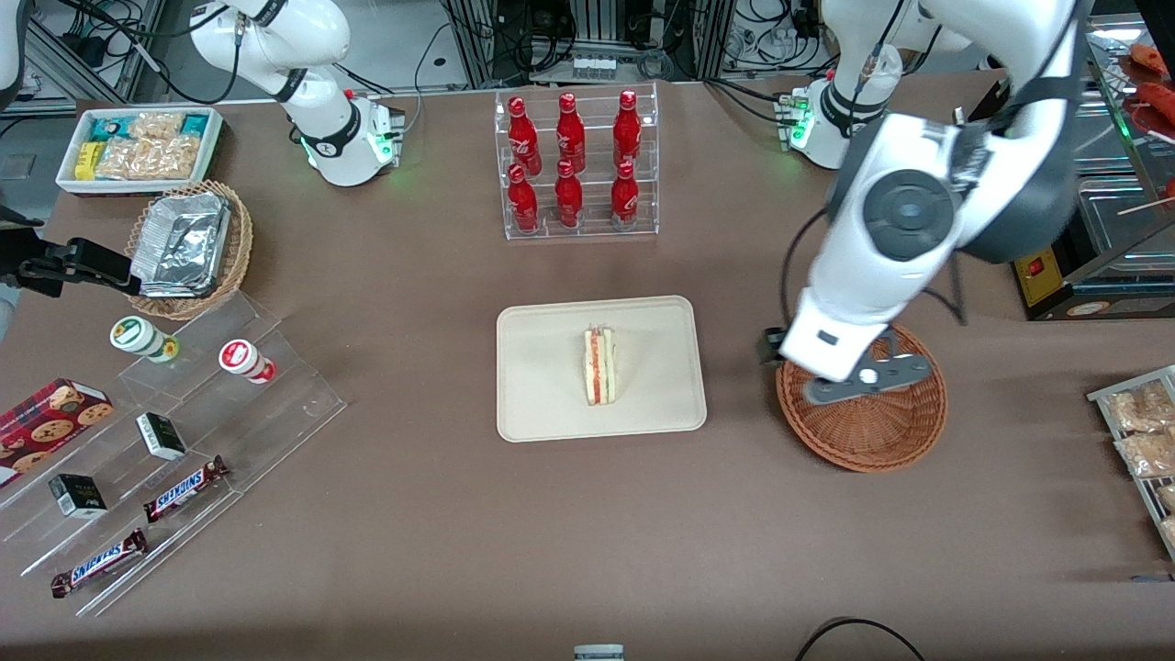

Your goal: Place sandwich from basket to tray

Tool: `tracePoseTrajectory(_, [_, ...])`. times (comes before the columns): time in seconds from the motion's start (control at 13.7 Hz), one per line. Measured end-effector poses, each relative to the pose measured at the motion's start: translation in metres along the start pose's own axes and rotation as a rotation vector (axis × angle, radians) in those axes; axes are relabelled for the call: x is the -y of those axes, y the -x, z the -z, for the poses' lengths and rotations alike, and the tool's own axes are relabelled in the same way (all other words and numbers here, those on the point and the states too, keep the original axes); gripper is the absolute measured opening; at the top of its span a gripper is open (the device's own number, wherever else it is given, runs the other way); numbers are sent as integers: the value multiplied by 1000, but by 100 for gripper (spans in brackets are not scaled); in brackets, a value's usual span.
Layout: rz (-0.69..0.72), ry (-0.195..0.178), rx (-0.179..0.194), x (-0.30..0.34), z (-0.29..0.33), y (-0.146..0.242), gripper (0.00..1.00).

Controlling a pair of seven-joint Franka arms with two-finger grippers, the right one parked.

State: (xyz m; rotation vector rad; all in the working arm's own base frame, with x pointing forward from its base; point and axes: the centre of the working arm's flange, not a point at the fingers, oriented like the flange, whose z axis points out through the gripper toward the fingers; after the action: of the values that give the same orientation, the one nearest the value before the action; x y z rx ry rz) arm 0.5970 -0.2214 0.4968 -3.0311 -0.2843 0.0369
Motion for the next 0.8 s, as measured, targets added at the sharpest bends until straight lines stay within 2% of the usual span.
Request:
tracePoseTrajectory(0.44, [-86,2,-7,102,16,-5,100])
tracePoseTrajectory(0.8, [-166,15,-28,158,42,8,100])
